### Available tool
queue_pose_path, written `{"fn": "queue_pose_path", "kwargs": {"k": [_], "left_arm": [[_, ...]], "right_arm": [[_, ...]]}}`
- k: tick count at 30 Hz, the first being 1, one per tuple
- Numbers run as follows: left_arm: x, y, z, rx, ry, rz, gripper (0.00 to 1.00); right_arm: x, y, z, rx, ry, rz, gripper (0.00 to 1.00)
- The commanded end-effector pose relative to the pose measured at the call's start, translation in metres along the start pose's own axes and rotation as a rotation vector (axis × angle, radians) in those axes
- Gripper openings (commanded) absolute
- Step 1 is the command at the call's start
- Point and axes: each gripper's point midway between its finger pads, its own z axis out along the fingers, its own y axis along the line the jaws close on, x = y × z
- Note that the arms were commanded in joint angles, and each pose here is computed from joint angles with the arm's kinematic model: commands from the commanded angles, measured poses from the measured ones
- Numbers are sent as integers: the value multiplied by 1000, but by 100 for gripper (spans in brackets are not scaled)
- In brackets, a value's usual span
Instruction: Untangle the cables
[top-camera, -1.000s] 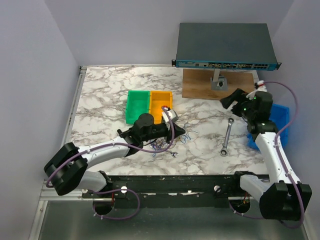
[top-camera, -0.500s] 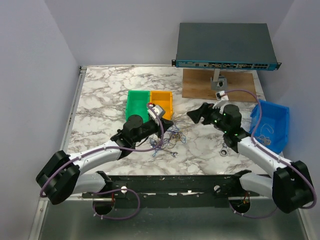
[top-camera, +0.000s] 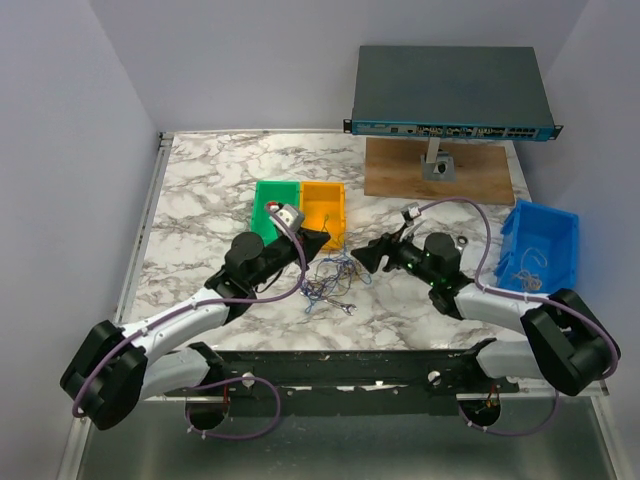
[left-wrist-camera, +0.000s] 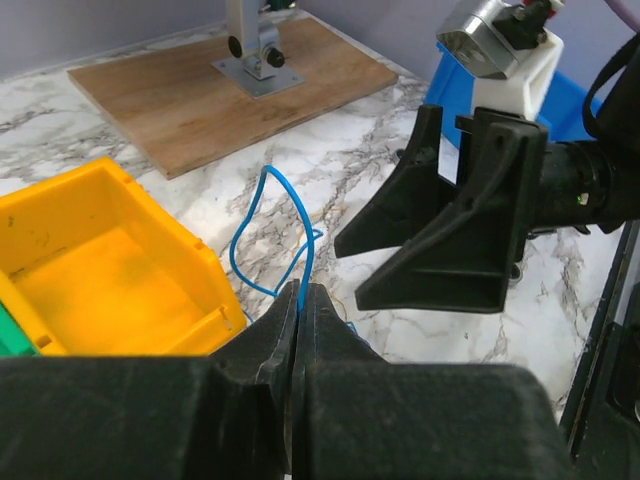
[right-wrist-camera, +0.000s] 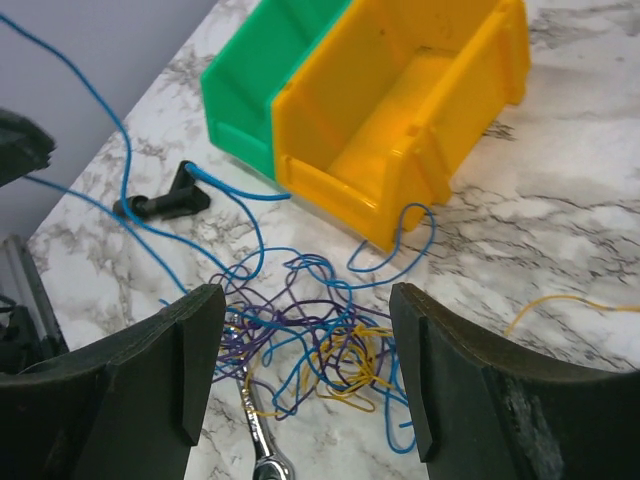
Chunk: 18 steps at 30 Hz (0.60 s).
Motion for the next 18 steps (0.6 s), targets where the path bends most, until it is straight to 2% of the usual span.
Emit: {"fn": "queue_pose_path", "kwargs": {"k": [1, 4, 11, 13, 16, 18], "left_arm": [[-16, 10, -9, -51, -68, -11, 0], [-19, 9, -11, -46, -77, -9, 0], [-22, -6, -12, 39, -98, -4, 0], [-21, -9, -11, 62, -95, -6, 0], [-20, -11, -10, 74, -89, -5, 0], [-19, -12, -9, 80, -87, -4, 0]], "right_arm": [[-6, 26, 0, -138, -47, -82, 73], [0, 40, 2, -202, -25, -105, 71], [14, 50, 20, -191, 26, -174, 63], [17, 49, 25, -171, 37, -187, 54], [11, 48, 24, -142, 14, -188, 27], [1, 48, 19, -122, -27, -187, 15]]}}
